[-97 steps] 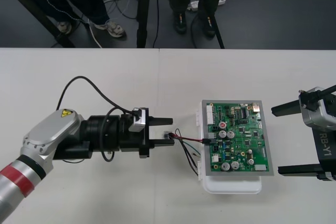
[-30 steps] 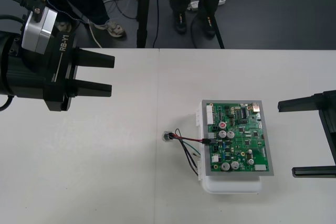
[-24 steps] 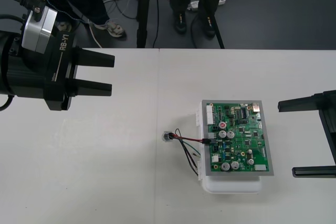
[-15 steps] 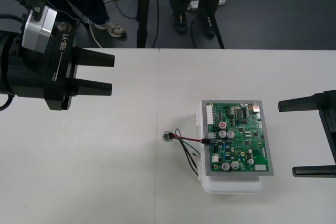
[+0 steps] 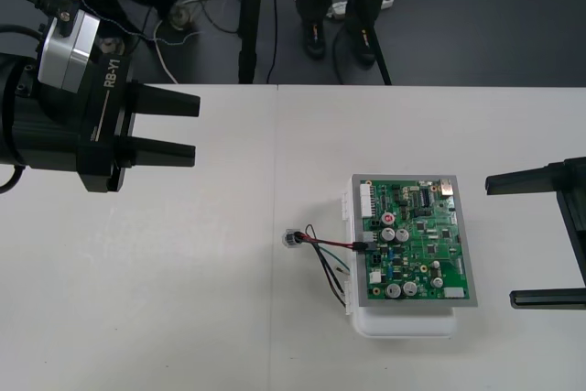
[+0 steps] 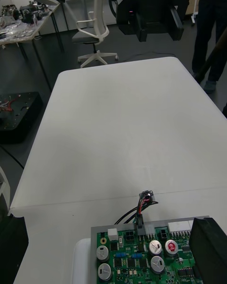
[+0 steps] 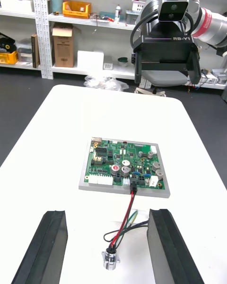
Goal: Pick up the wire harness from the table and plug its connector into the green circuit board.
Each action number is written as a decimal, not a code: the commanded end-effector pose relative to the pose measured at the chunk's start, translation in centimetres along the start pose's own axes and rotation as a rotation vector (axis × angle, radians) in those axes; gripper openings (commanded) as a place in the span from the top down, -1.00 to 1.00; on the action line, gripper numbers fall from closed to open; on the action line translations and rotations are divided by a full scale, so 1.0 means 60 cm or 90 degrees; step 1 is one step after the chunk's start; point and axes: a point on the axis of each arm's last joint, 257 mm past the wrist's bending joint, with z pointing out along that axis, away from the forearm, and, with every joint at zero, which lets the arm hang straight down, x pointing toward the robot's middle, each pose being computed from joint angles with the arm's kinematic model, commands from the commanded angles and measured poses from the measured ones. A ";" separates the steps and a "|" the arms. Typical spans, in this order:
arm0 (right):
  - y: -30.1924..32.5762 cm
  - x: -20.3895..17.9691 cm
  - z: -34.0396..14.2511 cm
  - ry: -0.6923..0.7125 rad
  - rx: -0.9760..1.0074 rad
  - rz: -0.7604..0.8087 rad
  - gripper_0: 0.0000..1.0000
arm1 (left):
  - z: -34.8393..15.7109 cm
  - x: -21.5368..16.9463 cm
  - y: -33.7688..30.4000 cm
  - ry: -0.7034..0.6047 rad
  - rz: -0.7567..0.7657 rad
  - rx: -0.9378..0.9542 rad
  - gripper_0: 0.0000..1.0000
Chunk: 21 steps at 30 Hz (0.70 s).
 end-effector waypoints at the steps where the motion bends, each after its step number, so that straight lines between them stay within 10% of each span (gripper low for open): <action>1: -0.007 -0.013 -0.012 0.002 0.006 -0.041 -1.00 | -0.008 -0.035 0.019 0.001 0.048 -0.024 0.00; 21: -0.007 -0.013 -0.012 0.002 0.006 -0.041 -1.00 | -0.008 -0.035 0.019 0.001 0.048 -0.024 0.00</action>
